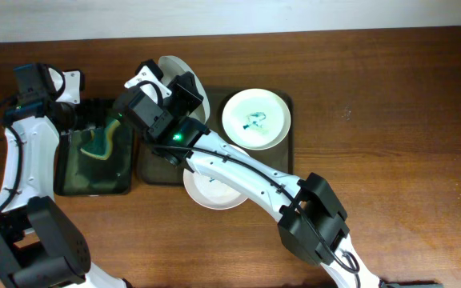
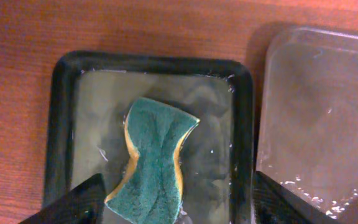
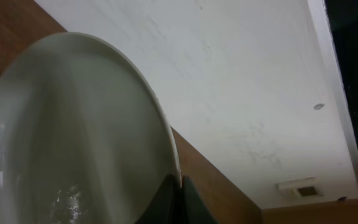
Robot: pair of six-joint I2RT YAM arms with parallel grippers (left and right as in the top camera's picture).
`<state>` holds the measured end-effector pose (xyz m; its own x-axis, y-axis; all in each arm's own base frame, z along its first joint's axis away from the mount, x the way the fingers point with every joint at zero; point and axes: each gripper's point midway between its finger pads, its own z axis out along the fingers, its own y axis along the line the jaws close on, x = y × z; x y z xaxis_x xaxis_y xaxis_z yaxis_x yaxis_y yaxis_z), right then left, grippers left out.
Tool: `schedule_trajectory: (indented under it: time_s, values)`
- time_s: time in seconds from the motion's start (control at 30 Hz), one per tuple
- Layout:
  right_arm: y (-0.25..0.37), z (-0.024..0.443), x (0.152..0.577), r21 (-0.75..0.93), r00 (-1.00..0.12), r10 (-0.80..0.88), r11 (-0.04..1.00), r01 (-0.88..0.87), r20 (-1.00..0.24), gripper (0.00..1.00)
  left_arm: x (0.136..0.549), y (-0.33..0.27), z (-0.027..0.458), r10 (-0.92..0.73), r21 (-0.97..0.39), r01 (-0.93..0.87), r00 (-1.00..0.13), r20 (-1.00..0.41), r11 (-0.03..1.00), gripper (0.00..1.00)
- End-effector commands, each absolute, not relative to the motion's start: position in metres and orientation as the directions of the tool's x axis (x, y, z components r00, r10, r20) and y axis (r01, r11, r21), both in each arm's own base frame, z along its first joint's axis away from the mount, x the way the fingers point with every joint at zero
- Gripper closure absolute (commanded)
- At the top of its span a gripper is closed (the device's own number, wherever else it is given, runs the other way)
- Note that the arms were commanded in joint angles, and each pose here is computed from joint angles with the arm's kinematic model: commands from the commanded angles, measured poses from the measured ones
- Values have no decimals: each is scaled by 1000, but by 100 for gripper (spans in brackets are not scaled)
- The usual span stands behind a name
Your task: Clean dirty plates on tray and stack at the side
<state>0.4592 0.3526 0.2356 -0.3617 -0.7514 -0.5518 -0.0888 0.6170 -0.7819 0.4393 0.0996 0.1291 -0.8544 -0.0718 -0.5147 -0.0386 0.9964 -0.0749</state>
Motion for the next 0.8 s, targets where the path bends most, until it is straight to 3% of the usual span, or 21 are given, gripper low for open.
schedule_trajectory:
  time_s: [0.0,0.03,0.2,0.3,0.43,0.53,0.6,0.67,0.77]
  values:
    - [351,237,458,-760,-369,-724,646,-68,-583,96,435,98,131,-78,-93,-35,-858,-508,995,13]
    - [351,237,458,-761,-370,-724,646,-68,-582,96,435,98,131,-78,-93,-36,-858,-507,995,0]
    - [348,237,460,-756,-375,-716,652,-60,-588,96,435,98,131,-79,-94,-36,-859,-507,995,1]
    - [299,247,484,-640,-446,-570,768,6,-689,96,435,98,131,-78,-93,-36,-858,-507,995,0]
    - [247,233,490,-214,-642,-259,965,-150,-721,96,435,98,131,-78,-93,-36,-858,-507,995,1]
    - [201,258,496,137,-722,-97,956,-258,-685,96,435,98,131,-78,-93,-36,-858,-507,995,1]
    - [109,256,502,250,-790,72,963,-105,-609,96,435,98,131,-78,-93,-36,-858,-507,995,1]
    - [1,231,488,244,-836,236,961,127,-496,96,435,98,131,-78,-93,-36,-858,-507,995,1]
    - [-103,203,460,238,-808,427,903,358,-405,96,435,98,131,-78,-93,-36,-858,-507,995,0]
